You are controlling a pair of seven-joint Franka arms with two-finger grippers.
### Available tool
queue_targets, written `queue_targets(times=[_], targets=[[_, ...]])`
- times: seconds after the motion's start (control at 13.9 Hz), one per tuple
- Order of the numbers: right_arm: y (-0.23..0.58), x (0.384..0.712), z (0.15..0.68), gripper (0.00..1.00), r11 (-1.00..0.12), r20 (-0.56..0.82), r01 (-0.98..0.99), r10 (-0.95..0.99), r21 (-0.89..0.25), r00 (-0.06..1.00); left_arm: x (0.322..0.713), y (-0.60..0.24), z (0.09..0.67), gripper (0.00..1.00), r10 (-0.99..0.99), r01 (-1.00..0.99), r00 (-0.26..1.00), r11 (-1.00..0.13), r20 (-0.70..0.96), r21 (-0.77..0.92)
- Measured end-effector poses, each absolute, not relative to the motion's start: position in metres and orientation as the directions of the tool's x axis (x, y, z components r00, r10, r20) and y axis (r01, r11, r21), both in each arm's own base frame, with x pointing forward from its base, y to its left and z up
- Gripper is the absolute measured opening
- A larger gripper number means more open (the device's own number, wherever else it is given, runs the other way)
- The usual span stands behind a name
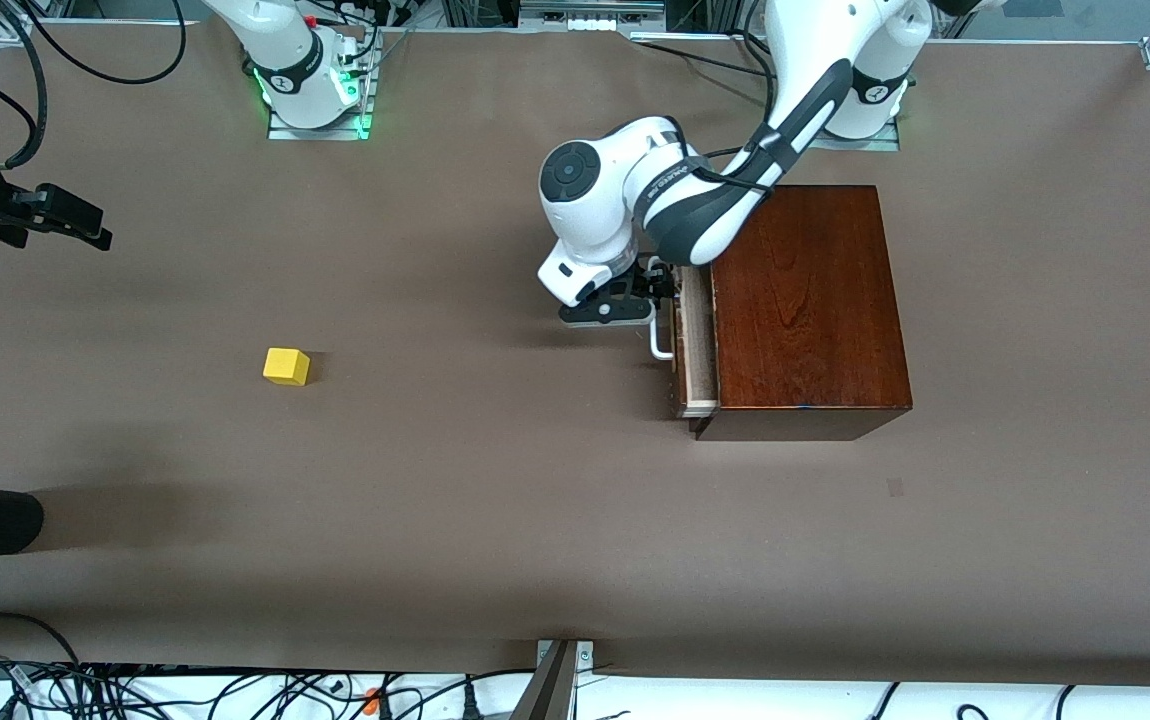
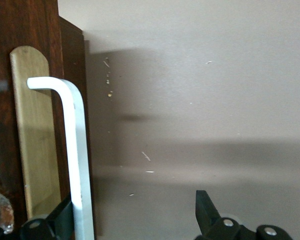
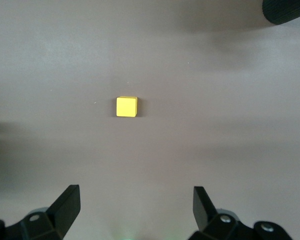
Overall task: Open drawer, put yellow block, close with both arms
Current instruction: 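Pull the drawer handle outward with the left gripper to open it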
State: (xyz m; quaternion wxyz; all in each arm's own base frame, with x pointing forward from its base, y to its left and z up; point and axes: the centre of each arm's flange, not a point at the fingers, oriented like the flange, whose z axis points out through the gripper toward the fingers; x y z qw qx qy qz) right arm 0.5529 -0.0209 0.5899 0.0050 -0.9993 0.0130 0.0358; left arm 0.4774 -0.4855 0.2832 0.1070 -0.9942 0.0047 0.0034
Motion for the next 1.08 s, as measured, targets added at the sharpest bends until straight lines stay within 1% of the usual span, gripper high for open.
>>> queue_targets(times=[1.08], targets=[[-0.021,0.553,0.590,1.00,-1.000,-0.072,-0.026,-0.026,-0.009,0.997,0.473,-0.531,0.282,1.00,-0.020,-0.020,1.000,-0.985,-0.001,-0.171]])
